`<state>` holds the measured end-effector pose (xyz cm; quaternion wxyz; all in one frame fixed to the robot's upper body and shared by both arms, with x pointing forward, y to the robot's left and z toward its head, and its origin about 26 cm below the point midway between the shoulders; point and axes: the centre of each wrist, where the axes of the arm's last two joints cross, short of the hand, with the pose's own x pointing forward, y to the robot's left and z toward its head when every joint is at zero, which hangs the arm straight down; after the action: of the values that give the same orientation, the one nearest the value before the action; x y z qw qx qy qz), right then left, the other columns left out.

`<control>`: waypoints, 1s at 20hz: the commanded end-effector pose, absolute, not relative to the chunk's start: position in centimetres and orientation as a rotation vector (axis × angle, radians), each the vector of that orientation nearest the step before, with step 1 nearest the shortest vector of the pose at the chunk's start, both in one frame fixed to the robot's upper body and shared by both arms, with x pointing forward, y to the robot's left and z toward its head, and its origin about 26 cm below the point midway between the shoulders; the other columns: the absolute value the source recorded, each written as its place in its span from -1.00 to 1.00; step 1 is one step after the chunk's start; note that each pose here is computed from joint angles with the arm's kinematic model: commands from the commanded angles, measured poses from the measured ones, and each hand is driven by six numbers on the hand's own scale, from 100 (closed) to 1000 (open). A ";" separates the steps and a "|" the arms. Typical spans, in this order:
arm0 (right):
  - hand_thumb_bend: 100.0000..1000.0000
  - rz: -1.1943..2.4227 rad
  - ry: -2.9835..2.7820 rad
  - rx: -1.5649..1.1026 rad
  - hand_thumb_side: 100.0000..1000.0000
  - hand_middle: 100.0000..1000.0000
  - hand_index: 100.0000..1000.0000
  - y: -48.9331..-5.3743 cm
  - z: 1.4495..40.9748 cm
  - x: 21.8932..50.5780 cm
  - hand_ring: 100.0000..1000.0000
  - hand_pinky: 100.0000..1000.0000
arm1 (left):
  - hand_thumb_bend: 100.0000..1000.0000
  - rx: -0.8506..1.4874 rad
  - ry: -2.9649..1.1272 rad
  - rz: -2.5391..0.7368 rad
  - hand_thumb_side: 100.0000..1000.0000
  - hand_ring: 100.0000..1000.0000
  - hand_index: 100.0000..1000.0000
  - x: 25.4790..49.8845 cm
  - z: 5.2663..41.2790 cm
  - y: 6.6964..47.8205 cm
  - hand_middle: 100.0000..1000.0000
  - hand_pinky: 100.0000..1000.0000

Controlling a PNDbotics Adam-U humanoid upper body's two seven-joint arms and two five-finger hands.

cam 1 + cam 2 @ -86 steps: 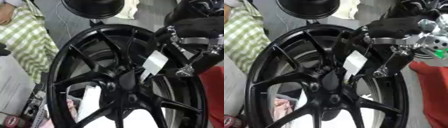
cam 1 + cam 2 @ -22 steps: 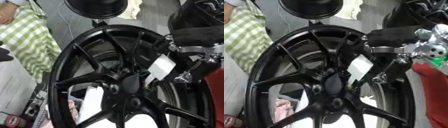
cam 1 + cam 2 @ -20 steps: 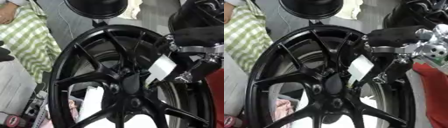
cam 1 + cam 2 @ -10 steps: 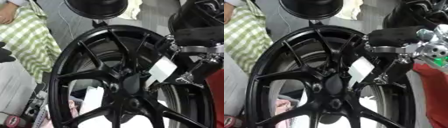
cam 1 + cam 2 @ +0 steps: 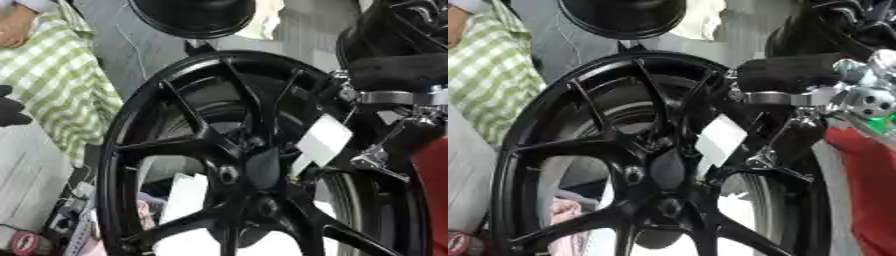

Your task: Pull the pin out of the wheel hub.

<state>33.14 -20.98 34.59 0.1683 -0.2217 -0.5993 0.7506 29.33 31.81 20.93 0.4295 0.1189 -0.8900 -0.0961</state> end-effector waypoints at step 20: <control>-0.46 1.994 -1.763 -0.584 -1.00 -0.29 -0.14 -20.9 35.8 32.3 0.34 0.44 | -1.00 0.309 -2.234 -0.271 0.64 0.08 0.46 29.0 21.5 31.9 0.06 0.39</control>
<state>32.89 -20.70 34.51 0.2145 -0.2001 -0.6249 0.7235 29.31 31.82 20.88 0.4327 0.1194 -0.8877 -0.1030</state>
